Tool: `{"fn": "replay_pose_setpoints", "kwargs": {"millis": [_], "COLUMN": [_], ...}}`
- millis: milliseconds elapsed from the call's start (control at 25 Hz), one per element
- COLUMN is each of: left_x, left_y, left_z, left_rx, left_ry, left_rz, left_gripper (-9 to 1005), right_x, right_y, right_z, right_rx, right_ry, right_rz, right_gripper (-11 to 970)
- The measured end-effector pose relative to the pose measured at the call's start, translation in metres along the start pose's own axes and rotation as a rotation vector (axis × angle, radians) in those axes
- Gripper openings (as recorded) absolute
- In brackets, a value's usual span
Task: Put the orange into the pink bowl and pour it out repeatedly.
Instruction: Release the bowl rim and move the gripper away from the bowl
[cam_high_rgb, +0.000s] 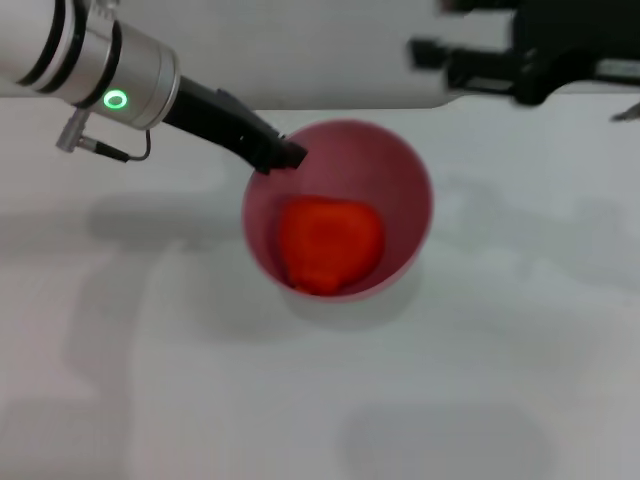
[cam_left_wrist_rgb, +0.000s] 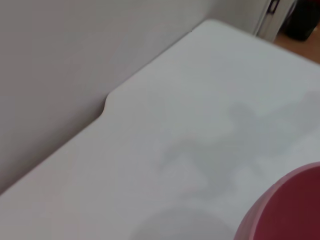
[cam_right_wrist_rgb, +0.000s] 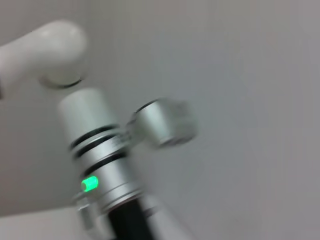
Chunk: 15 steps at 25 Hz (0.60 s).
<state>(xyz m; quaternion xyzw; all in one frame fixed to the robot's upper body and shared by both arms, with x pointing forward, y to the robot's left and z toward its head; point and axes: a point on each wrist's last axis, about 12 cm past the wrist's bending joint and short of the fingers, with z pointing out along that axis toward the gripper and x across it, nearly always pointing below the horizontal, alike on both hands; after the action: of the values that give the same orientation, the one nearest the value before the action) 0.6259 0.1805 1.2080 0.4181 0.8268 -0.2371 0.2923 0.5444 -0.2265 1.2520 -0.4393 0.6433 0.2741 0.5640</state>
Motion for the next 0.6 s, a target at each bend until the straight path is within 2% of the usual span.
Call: {"fn": "replay_pose_setpoints", "kwargs": {"millis": [160,280,480,600], "left_x": [0.005,0.012,0.019,0.021], "left_y": [0.002,0.001,0.003,0.003], "left_z": [0.003,0.008,0.011,0.012], "left_rx": [-0.014,-0.014,-0.022,-0.026], "left_ry": [0.039,0.063,0.064,0.064], "left_rz": [-0.010,-0.016,-0.035,-0.038], "left_gripper": [44,44,47,48], "right_x": [0.024,0.048,0.092,0.122], "right_y": [-0.010,-0.012,0.002,0.012], "right_z": [-0.032,-0.063,-0.111,-0.136], "right_rx": [0.143,0.262,0.502,0.669], "right_ry": [-0.154,-0.323,-0.582,-0.696], "right_rz": [-0.020,-0.028,-0.106,-0.091], "right_gripper": [590,589,586,585]}}
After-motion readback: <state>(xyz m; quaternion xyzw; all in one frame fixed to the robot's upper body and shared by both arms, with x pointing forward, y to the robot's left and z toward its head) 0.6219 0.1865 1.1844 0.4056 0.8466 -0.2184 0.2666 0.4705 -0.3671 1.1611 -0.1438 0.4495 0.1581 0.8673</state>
